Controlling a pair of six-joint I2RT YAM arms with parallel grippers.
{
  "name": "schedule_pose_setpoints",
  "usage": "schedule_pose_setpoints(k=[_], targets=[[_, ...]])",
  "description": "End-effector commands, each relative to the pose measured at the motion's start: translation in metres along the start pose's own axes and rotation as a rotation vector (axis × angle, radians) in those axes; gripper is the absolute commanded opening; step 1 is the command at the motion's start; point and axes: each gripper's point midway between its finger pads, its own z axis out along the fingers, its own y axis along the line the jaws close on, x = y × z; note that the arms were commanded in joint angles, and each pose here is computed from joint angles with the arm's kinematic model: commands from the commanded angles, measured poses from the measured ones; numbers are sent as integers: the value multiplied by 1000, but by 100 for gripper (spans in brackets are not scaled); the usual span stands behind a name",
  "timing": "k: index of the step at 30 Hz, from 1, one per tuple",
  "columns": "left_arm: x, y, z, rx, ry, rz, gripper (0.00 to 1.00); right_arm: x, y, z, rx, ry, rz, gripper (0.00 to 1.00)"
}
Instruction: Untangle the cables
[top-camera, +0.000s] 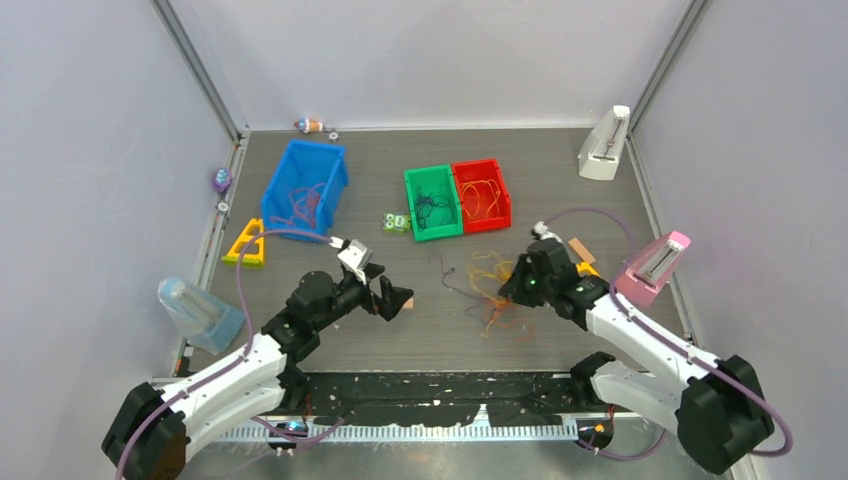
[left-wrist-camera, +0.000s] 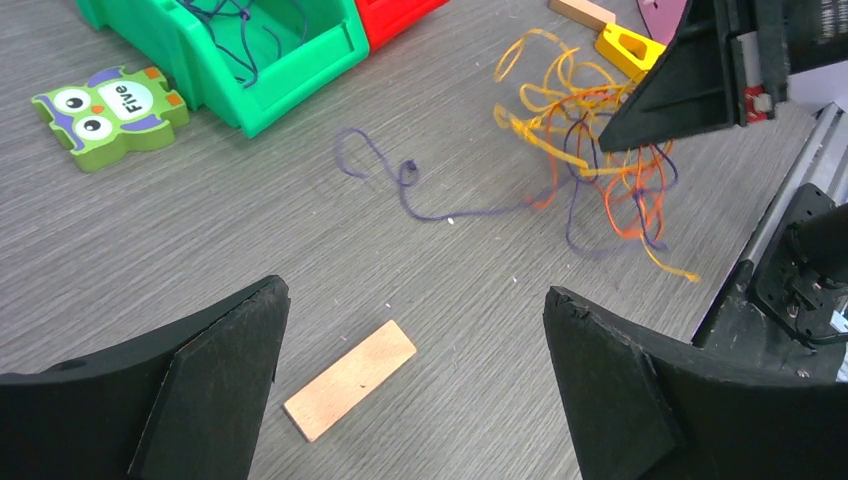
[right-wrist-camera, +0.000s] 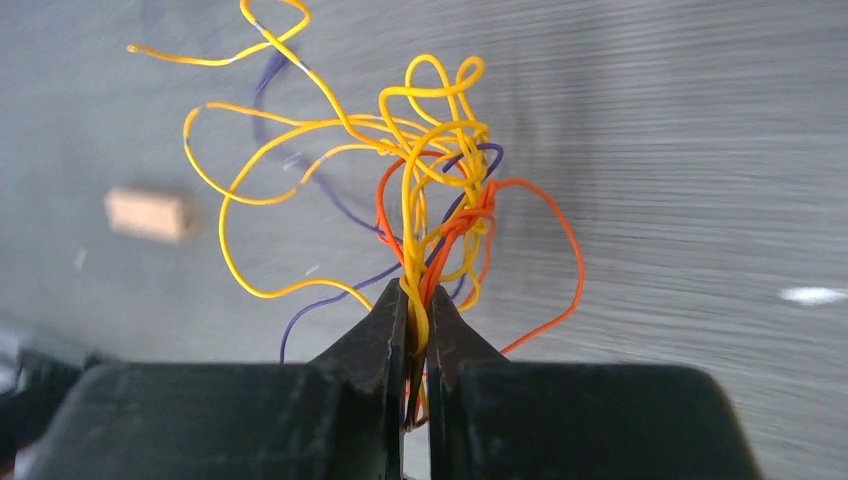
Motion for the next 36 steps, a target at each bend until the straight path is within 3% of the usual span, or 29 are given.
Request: schedule_pose_setpoints(k=[1,2,3,5,8,12,18,27,36], targets=[[-15,-14,4,72,-48,33,100,12,107,-27,-379,53,-252,14],[-14,-14,5,78,-45,33,100,8,116,-31,-385,44,-273,25],[-14,-15,5,84,-44,34,100,15,116,-32,-370,65,-297,55],[-13,-17,7,95,-36,33,99,8,112,-38,-328,33,-301,85],[-11,-20,10,112,-19,31,99,-5,99,-44,-271,-49,-299,97],[-6,-23,16,131,20,25,98,-11,90,-51,-257,-100,-319,89],[4,-25,25,145,86,14,90,4,97,-40,-291,-21,-392,63],[27,-15,38,90,237,-15,75,31,133,-21,-408,77,-488,60],[52,-1,52,23,398,-43,71,54,146,0,-421,128,-507,42]])
